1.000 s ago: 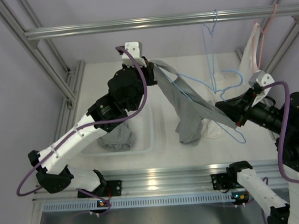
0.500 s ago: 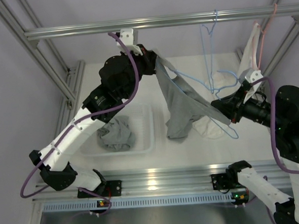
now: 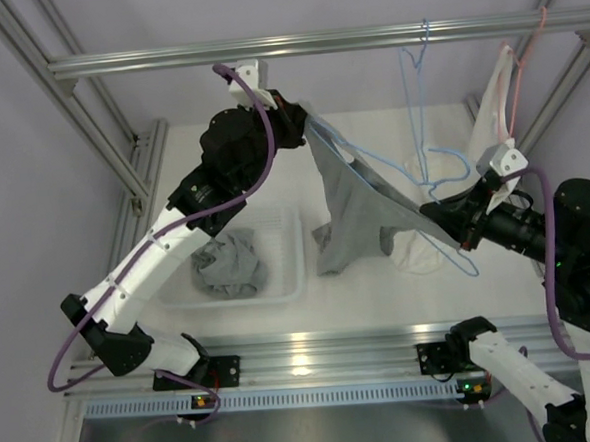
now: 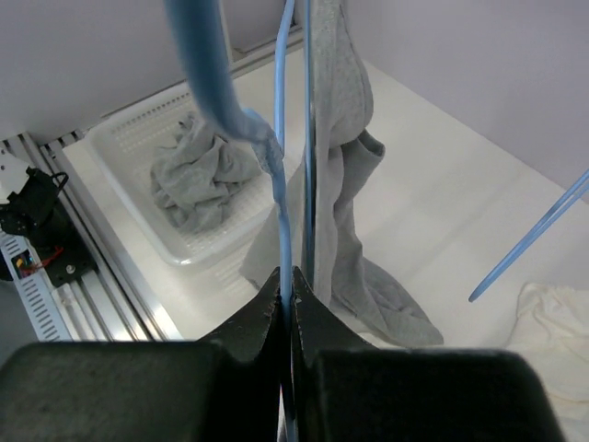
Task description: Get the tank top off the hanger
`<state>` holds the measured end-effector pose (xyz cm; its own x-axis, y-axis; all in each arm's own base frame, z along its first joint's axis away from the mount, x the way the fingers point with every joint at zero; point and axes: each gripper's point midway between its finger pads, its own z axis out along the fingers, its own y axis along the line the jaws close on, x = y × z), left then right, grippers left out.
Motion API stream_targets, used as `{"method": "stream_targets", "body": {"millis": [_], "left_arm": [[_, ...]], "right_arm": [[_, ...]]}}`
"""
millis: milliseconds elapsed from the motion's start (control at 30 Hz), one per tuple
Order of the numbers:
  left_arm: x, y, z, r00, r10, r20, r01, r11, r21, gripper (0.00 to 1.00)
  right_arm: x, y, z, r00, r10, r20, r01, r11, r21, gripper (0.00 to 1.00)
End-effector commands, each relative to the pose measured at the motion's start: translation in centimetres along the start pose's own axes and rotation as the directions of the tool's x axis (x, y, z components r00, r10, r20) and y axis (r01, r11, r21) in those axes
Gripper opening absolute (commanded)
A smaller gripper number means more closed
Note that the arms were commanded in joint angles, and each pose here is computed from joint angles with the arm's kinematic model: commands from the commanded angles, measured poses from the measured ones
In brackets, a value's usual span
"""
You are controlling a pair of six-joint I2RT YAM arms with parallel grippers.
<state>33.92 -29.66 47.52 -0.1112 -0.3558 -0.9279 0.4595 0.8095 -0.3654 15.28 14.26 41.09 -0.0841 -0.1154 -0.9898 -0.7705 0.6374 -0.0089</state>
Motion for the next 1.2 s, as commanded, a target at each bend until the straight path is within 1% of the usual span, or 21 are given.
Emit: {"method": "stream_targets", "body": {"millis": [0,100,233,333,367,400,433,467,500,533,633,733,800,867,900,1000,1033,1067,1100,1133,1167], "left_arm": [[-1.3,0.8,0.7,0.993,-0.108,0.039,0.108,0.994,0.013,0.0],[-0.1,-0.7,0.9,0.996,-0.091,-0.02,0.093,0.99,0.11,0.0],[1.1,-2.1,0.7,0.99,-0.118,-0.079,0.131,0.975,0.182,0.0],[2.6,-3.7,0.2,0.978,-0.14,-0.155,0.178,0.948,0.265,0.0],[3.2,-4.2,0.1,0.972,-0.148,-0.182,0.196,0.938,0.285,0.0],[3.6,-4.7,-0.1,0.966,-0.156,-0.205,0.215,0.927,0.307,0.0],[4.9,-5.2,-0.5,0.955,-0.155,-0.252,0.237,0.912,0.336,0.0],[5.4,-5.5,-0.9,0.945,-0.175,-0.275,0.267,0.901,0.343,0.0],[5.7,-5.7,-1.1,0.943,-0.183,-0.277,0.279,0.891,0.359,0.0],[7.8,-5.2,-1.3,0.928,-0.198,-0.316,0.305,0.891,0.337,0.0],[9.1,-4.7,-2.4,0.913,-0.244,-0.327,0.354,0.873,0.336,0.0],[8.4,-6.0,-3.9,0.898,-0.268,-0.348,0.401,0.825,0.399,0.0],[8.9,-7.0,-4.9,0.889,-0.255,-0.38,0.417,0.793,0.443,0.0],[10.0,-7.0,-5.2,0.896,-0.223,-0.385,0.393,0.801,0.451,0.0],[10.6,-6.7,-5.2,0.892,-0.225,-0.391,0.395,0.808,0.437,0.0],[13.0,-6.2,-5.7,0.866,-0.222,-0.448,0.423,0.804,0.419,0.0],[13.4,-6.6,-6.0,0.846,-0.233,-0.479,0.456,0.782,0.426,0.0],[12.5,-7.7,-6.2,0.854,-0.242,-0.461,0.471,0.736,0.486,0.0],[13.4,-8.3,-7.0,0.838,-0.232,-0.494,0.499,0.693,0.52,0.0],[13.2,-9.1,-7.6,0.813,-0.261,-0.521,0.548,0.647,0.531,0.0],[13.4,-9.8,-7.8,0.799,-0.26,-0.542,0.571,0.609,0.551,0.0]], "right_arm": [[-2.1,1.6,-1.1,0.995,-0.068,0.074,0.072,0.996,-0.056,0.0],[-2.5,2.6,-1.1,0.991,-0.058,0.123,0.071,0.992,-0.1,0.0],[-3.2,2.0,-0.6,0.98,-0.044,0.196,0.058,0.996,-0.067,0.0],[-3.4,1.8,0.0,0.964,0.064,0.259,-0.047,0.996,-0.073,0.0],[-5.5,2.3,-0.5,0.932,0.093,0.35,-0.062,0.993,-0.099,0.0],[-5.8,2.3,-0.3,0.917,0.114,0.383,-0.077,0.991,-0.112,0.0],[-4.9,1.5,0.7,0.907,0.155,0.391,-0.122,0.987,-0.108,0.0],[-6.5,1.5,0.3,0.871,0.132,0.474,-0.09,0.99,-0.111,0.0],[-6.4,1.2,0.6,0.856,0.164,0.49,-0.12,0.986,-0.119,0.0],[-5.9,0.4,1.4,0.846,0.179,0.503,-0.146,0.984,-0.105,0.0],[-6.4,-0.5,2.5,0.807,0.207,0.554,-0.163,0.978,-0.127,0.0],[-7.0,-1.2,3.1,0.757,0.212,0.618,-0.173,0.977,-0.124,0.0],[-7.9,-1.3,3.4,0.729,0.21,0.651,-0.173,0.977,-0.122,0.0],[-8.5,-1.4,3.8,0.718,0.221,0.66,-0.188,0.975,-0.122,0.0],[-9.5,-1.8,3.5,0.698,0.217,0.683,-0.202,0.974,-0.102,0.0],[-10.5,-1.9,3.3,0.663,0.216,0.716,-0.21,0.973,-0.098,0.0],[-11.2,-1.5,2.9,0.642,0.204,0.739,-0.186,0.977,-0.108,0.0],[-11.1,-1.1,3.5,0.648,0.205,0.734,-0.175,0.977,-0.119,0.0],[-10.9,-1.2,4.0,0.65,0.199,0.733,-0.173,0.979,-0.112,0.0],[-10.7,-1.2,4.5,0.653,0.191,0.733,-0.169,0.98,-0.105,0.0],[-10.7,-0.4,5.2,0.652,0.159,0.741,-0.121,0.987,-0.105,0.0]]}}
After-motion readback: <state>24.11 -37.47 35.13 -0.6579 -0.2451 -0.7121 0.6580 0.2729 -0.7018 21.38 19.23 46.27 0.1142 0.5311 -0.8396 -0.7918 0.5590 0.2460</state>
